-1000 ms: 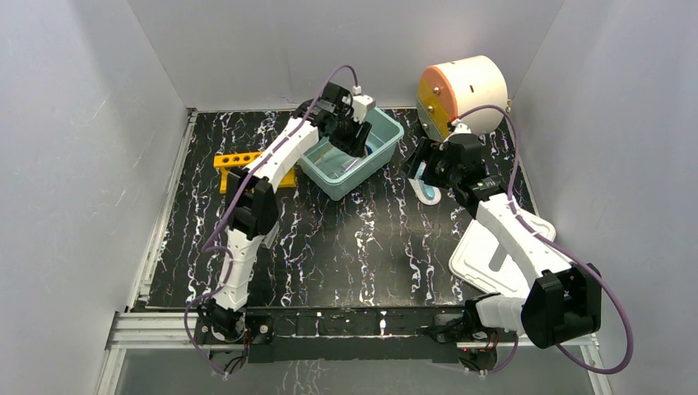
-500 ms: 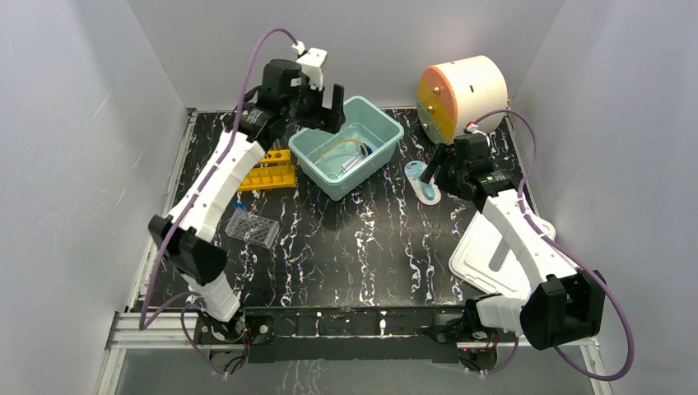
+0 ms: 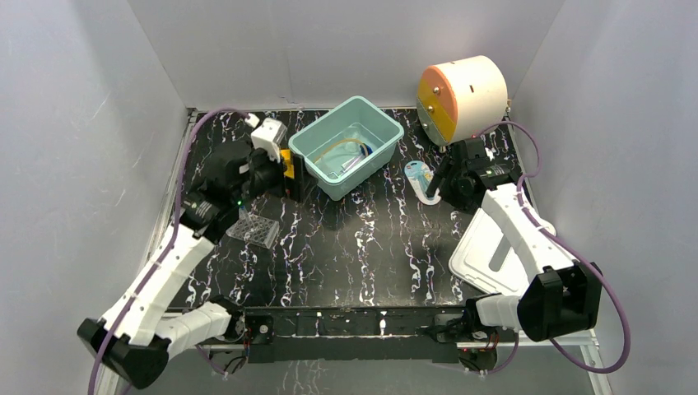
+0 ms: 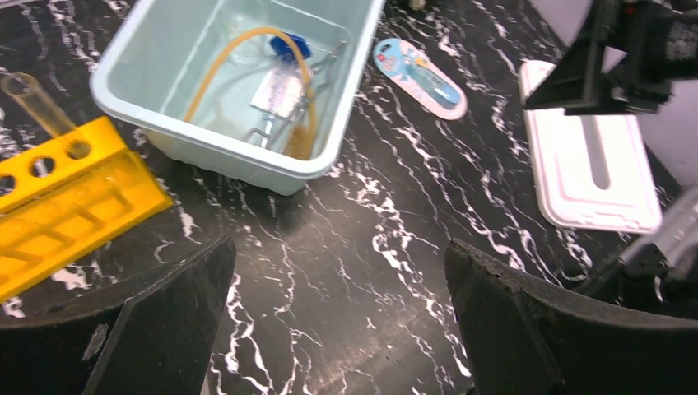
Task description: Organize the chemistry lab equipment
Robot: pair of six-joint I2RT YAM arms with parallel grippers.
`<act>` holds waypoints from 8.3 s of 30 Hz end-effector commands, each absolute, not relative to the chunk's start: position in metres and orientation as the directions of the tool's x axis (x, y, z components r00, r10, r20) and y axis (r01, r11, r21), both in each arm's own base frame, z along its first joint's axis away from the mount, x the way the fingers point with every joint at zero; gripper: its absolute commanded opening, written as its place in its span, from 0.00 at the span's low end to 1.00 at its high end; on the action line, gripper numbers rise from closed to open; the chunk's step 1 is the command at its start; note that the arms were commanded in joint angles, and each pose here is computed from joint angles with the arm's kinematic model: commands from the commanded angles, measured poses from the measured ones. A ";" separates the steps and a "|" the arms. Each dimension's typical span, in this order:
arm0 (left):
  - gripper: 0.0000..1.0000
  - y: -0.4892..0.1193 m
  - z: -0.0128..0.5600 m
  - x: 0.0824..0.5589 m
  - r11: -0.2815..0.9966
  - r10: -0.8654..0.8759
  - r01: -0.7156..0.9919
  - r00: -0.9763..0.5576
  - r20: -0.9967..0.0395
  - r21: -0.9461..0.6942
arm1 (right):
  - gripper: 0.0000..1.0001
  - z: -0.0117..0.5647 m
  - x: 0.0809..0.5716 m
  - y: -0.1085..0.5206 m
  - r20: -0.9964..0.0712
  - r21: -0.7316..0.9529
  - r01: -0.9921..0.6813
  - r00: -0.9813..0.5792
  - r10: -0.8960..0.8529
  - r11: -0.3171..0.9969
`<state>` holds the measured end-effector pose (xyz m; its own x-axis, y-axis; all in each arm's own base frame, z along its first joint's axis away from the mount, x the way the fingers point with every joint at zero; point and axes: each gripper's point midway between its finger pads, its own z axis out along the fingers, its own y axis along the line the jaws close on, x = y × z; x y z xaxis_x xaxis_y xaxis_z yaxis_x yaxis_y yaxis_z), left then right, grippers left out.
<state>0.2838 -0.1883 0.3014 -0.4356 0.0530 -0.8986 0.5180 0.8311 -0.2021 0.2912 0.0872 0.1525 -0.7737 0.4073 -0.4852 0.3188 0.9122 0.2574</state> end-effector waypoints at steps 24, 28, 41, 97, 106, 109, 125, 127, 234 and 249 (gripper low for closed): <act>0.98 -0.219 0.257 0.270 0.733 -0.049 0.561 -0.520 -0.853 -0.385 | 0.65 0.057 0.261 -0.023 -0.350 -0.164 0.521 -0.825 0.445 0.838; 0.98 -0.223 0.256 0.274 0.729 -0.041 0.563 -0.531 -0.846 -0.389 | 0.65 0.051 0.281 -0.025 -0.379 -0.102 0.500 -0.819 0.432 0.860; 0.98 -0.229 0.261 0.290 0.745 -0.066 0.532 -0.542 -0.838 -0.403 | 0.48 0.026 0.290 -0.029 -0.336 -0.082 0.504 -0.826 0.452 0.860; 0.62 -0.465 0.195 0.227 0.338 0.236 0.746 -0.657 -0.716 -0.573 | 0.18 0.202 0.313 0.078 -0.302 0.775 0.367 -0.500 0.812 0.514; 0.32 -0.465 0.190 0.221 0.324 0.262 0.741 -0.668 -0.697 -0.588 | 0.18 0.210 0.316 0.080 -0.289 0.795 0.358 -0.487 0.824 0.490; 0.12 -0.466 0.188 0.221 0.320 0.277 0.745 -0.664 -0.694 -0.585 | 0.18 0.211 0.317 0.080 -0.290 0.796 0.356 -0.486 0.824 0.490; 0.00 -0.437 0.221 0.253 0.370 0.194 0.738 -0.655 -0.730 -0.564 | 0.80 0.225 0.324 0.078 -0.476 0.739 0.187 -0.535 0.698 0.647; 0.00 -0.424 0.235 0.259 0.356 0.162 0.726 -0.668 -0.726 -0.589 | 0.83 0.235 0.327 0.079 -0.526 0.716 0.132 -0.543 0.655 0.685; 0.98 -0.132 0.277 0.382 0.784 -0.539 -0.114 -0.611 -0.579 -0.610 | 0.17 0.369 0.477 0.238 -0.399 0.901 -0.365 -0.483 0.779 0.236; 0.98 -0.147 0.235 0.391 0.760 -0.540 -0.158 -0.694 -0.476 -0.631 | 0.19 0.331 0.513 0.256 -0.276 0.950 -0.262 -0.444 0.853 0.170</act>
